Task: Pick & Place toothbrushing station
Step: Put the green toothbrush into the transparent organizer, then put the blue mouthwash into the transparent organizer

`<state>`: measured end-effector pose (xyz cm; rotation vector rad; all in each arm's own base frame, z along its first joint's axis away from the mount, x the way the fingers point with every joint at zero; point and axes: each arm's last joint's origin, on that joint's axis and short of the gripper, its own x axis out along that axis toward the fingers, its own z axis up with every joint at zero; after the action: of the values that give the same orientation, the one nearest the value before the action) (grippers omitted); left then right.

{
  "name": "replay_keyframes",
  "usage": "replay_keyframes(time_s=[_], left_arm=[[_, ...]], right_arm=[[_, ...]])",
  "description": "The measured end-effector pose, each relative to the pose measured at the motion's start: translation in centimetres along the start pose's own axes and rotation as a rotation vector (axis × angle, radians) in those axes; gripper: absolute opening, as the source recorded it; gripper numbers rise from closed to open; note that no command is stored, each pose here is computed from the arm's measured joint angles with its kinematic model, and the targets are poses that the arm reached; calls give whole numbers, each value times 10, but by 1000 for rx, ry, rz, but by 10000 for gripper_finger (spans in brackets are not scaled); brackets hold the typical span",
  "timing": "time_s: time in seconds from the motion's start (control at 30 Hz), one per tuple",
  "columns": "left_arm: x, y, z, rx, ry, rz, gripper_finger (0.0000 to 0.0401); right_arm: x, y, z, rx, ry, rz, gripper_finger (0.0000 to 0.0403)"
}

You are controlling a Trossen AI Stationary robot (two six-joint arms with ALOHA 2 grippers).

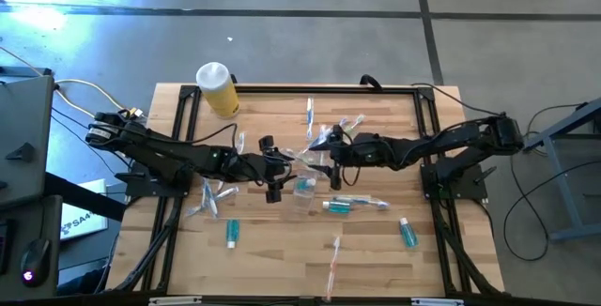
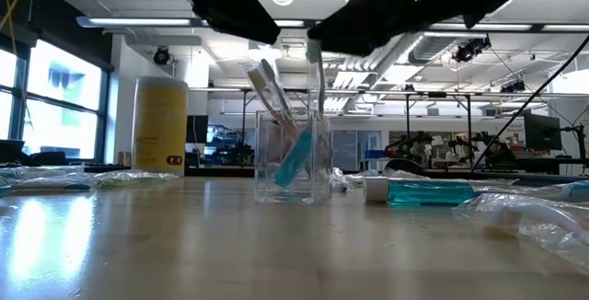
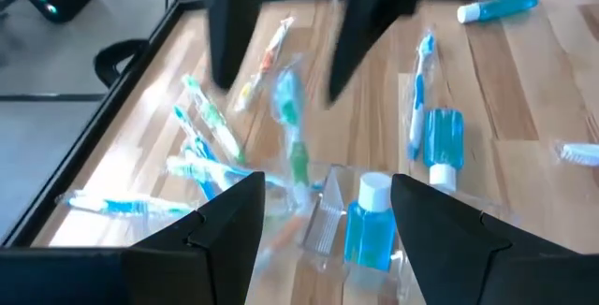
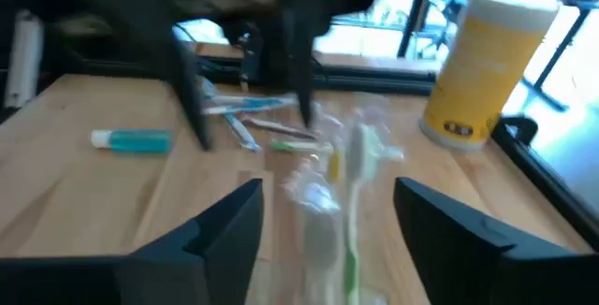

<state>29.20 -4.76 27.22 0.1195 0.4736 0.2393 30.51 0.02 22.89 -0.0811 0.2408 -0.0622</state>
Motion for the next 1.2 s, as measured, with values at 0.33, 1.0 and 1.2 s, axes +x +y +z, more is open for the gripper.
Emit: replay_keyframes(time_s=[0.33, 1.0, 1.2], left_arm=[[-1, -1, -8, -14, 79, -12, 227], [-56, -74, -29, -169, 142, -125, 227], [-74, -96, -36, -203, 108, -116, 227]], right_arm=[[-43, 31, 31, -89, -53, 0, 274], [-34, 89, -32, 31, 378, 88, 274], [-19, 96, -59, 48, 487, 86, 274]])
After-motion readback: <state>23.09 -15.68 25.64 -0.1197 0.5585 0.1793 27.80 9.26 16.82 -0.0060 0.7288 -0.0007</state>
